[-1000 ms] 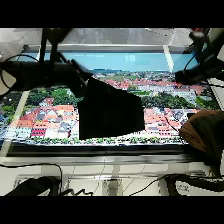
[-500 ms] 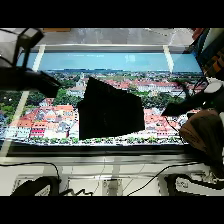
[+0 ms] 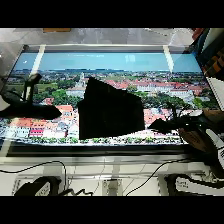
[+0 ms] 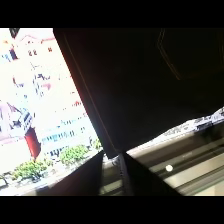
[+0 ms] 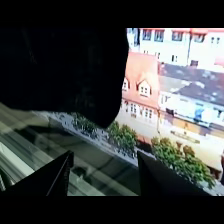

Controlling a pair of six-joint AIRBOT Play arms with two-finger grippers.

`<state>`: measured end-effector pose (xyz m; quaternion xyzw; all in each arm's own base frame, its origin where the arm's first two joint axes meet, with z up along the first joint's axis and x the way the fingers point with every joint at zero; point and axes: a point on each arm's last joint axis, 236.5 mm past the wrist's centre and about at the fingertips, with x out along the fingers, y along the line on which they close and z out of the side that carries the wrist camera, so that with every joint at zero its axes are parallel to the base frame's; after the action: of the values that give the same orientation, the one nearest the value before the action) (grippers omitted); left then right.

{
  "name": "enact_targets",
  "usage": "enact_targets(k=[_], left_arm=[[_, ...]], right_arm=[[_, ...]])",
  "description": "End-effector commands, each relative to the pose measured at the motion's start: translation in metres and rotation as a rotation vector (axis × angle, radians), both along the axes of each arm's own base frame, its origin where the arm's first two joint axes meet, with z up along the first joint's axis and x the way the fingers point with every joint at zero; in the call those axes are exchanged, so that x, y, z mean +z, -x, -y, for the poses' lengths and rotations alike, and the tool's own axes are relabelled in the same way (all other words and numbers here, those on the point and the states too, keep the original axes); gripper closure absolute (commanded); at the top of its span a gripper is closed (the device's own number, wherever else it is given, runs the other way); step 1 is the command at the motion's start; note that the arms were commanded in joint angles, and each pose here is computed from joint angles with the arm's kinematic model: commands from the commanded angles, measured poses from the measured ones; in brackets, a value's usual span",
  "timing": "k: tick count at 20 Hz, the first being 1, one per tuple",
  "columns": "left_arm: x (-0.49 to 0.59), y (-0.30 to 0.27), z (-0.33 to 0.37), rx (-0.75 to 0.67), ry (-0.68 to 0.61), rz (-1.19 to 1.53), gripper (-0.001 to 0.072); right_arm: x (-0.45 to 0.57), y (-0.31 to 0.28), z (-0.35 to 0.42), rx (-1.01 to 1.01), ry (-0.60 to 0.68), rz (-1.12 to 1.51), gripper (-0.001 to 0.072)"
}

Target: Fold the clothes and pants, and hang the long-sleeved shirts on hangers.

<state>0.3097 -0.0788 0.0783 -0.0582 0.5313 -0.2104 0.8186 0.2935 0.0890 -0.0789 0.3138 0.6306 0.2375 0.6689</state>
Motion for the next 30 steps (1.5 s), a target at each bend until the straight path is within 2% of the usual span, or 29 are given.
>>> enact_targets(k=[1,2,6,9,13,16,17,18,19,24,25,26,27,29,30], left_arm=[[-0.036,0.009,-0.002,0.070,0.030,-0.065,0.0048],[-0.042,0.009,-0.003,0.103,0.040,-0.081,0.0025],[-0.056,0.013,-0.004,0.119,0.037,-0.101,0.0031],[-0.058,0.011,-0.007,0.126,0.029,-0.096,0.0031],[-0.082,0.016,-0.041,0.198,-0.089,-0.172,0.0031],[-0.096,0.021,-0.043,0.203,-0.082,-0.243,0.0032],[-0.100,0.023,-0.043,0.200,-0.082,-0.261,0.0032],[-0.105,0.025,-0.042,0.197,-0.080,-0.283,0.0053],[-0.110,0.030,-0.041,0.195,-0.075,-0.306,0.0053],[-0.148,0.060,-0.029,0.202,-0.034,-0.429,0.0053],[-0.151,0.061,-0.025,0.212,-0.013,-0.431,0.0053],[-0.153,0.062,-0.018,0.219,0.018,-0.433,0.0053],[-0.155,0.062,-0.013,0.220,0.043,-0.430,0.0053],[-0.159,0.062,-0.004,0.213,0.085,-0.413,0.0053],[-0.161,0.062,-0.001,0.222,0.104,-0.412,0.0053]], right_arm=[[-0.008,-0.019,-0.002,-0.118,-0.039,-0.013,0.0257],[-0.011,-0.020,-0.004,-0.112,-0.044,-0.025,0.0257],[-0.023,-0.021,-0.026,-0.031,-0.047,-0.059,0.0256],[-0.028,-0.020,-0.036,0.049,0.001,-0.040,0.0257],[-0.027,-0.025,-0.036,0.057,0.015,-0.024,0.0257],[-0.032,-0.031,-0.032,0.040,0.043,-0.003,0.0259],[-0.033,-0.035,-0.030,0.029,0.053,0.006,0.0265],[-0.034,-0.036,-0.030,0.026,0.055,0.009,0.0313],[-0.033,-0.035,-0.031,0.033,0.053,0.009,0.0330],[-0.032,-0.028,-0.043,0.074,0.047,0.006,0.0337],[-0.033,-0.026,-0.048,0.094,0.049,0.008,0.0350],[-0.033,-0.025,-0.052,0.111,0.055,0.017,0.0436],[-0.035,-0.026,-0.054,0.117,0.063,0.024,0.0492],[-0.036,-0.028,-0.054,0.110,0.070,0.033,0.0518],[-0.036,-0.028,-0.054,0.111,0.071,0.033,0.0579]])
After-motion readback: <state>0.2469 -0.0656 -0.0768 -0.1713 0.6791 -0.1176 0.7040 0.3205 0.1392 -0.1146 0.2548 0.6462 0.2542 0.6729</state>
